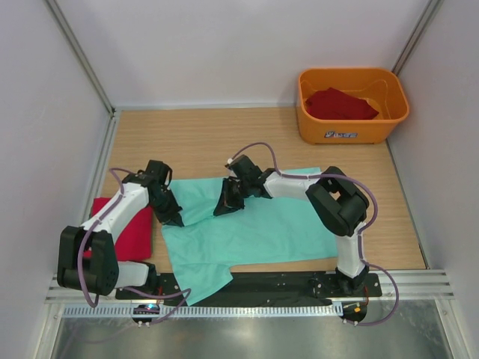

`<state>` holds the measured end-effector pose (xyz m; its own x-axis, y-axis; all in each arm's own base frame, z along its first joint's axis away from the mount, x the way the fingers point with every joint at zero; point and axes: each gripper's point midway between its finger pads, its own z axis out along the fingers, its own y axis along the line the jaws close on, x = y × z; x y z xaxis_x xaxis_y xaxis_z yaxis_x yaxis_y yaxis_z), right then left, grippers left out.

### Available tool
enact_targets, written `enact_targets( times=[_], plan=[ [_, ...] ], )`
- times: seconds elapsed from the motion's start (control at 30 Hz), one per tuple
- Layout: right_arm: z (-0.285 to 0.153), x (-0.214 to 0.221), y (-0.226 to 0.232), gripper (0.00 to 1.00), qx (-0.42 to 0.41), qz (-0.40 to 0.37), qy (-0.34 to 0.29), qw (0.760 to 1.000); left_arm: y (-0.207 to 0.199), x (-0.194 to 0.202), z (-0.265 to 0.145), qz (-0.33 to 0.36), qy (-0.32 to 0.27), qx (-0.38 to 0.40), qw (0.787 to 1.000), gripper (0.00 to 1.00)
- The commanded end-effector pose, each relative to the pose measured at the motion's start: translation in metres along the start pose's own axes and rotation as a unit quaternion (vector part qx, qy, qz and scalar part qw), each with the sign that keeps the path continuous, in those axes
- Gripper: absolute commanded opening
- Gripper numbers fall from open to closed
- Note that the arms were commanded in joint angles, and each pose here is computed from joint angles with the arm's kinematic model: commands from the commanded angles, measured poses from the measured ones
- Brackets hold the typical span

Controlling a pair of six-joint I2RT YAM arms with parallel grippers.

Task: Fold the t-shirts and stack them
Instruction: Fold the tshirt

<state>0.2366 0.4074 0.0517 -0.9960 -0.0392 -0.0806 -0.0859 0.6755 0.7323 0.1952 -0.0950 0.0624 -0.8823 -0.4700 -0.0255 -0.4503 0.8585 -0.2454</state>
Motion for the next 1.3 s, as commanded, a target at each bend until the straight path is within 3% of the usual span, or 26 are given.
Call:
enact_targets(
  times=[0.0, 0.13, 0.2, 0.23, 0.27, 0.3, 0.33, 0.47, 0.57, 0.63, 0.73, 0.83, 0.93, 1.0, 1.03, 1.1, 1.27],
  plan=[
    [-0.006, 0.007, 0.007, 0.07, -0.014, -0.013, 0.014, 1.000, 0.006, 0.003, -0.001, -0.021, 0.003, -0.015, 1.000, 0.00],
    [-0.003, 0.010, 0.003, 0.12, -0.011, -0.012, 0.026, 1.000, 0.012, 0.002, -0.007, -0.032, -0.009, -0.032, 0.999, 0.00],
    [-0.006, 0.006, 0.001, 0.21, -0.006, -0.021, 0.023, 0.999, 0.013, -0.001, -0.012, -0.032, -0.021, -0.034, 0.999, 0.02],
    [-0.010, 0.006, -0.001, 0.25, 0.001, -0.021, 0.024, 0.999, 0.012, -0.003, -0.018, -0.031, -0.026, -0.035, 0.999, 0.09],
    [-0.017, 0.000, -0.002, 0.32, 0.003, -0.021, 0.017, 1.000, 0.011, -0.004, -0.022, -0.031, -0.030, -0.035, 0.998, 0.24],
    [-0.023, -0.004, -0.002, 0.35, 0.004, -0.026, 0.012, 1.000, 0.009, -0.006, -0.026, -0.031, -0.036, -0.033, 0.998, 0.29],
    [-0.031, -0.006, -0.007, 0.38, 0.016, -0.030, 0.010, 0.999, 0.005, -0.009, -0.035, -0.028, -0.046, -0.025, 0.998, 0.44],
    [-0.084, -0.030, -0.015, 0.46, 0.045, -0.059, -0.042, 0.996, -0.001, -0.033, -0.064, -0.014, -0.102, -0.022, 0.994, 0.74],
    [-0.126, -0.057, -0.054, 0.50, 0.106, -0.055, -0.104, 0.987, -0.012, -0.069, -0.076, 0.005, -0.153, -0.015, 0.988, 0.76],
    [-0.166, -0.080, -0.083, 0.52, 0.135, -0.029, -0.162, 0.977, -0.024, -0.097, -0.077, 0.012, -0.185, 0.003, 0.983, 0.72],
    [-0.214, -0.114, -0.131, 0.54, 0.187, -0.004, -0.244, 0.952, -0.034, -0.137, -0.061, 0.017, -0.186, 0.003, 0.982, 0.53],
    [-0.243, -0.136, -0.168, 0.61, 0.235, 0.000, -0.303, 0.924, -0.035, -0.168, -0.032, 0.016, -0.157, -0.006, 0.987, 0.42],
    [-0.264, -0.154, -0.199, 0.61, 0.260, 0.016, -0.335, 0.905, -0.037, -0.186, -0.011, 0.004, -0.122, 0.002, 0.992, 0.36],
    [-0.273, -0.161, -0.213, 0.62, 0.274, 0.024, -0.341, 0.899, -0.037, -0.193, -0.002, 0.005, -0.116, -0.009, 0.993, 0.41],
    [-0.276, -0.165, -0.216, 0.62, 0.284, 0.021, -0.339, 0.896, -0.035, -0.194, 0.001, 0.007, -0.113, -0.014, 0.993, 0.50],
    [-0.280, -0.166, -0.231, 0.63, 0.308, 0.030, -0.335, 0.890, -0.034, -0.197, 0.002, 0.006, -0.114, -0.021, 0.993, 0.57],
    [-0.281, -0.159, -0.253, 0.63, 0.319, 0.047, -0.329, 0.887, -0.026, -0.196, 0.015, 0.004, -0.099, -0.040, 0.994, 0.60]
  ],
)
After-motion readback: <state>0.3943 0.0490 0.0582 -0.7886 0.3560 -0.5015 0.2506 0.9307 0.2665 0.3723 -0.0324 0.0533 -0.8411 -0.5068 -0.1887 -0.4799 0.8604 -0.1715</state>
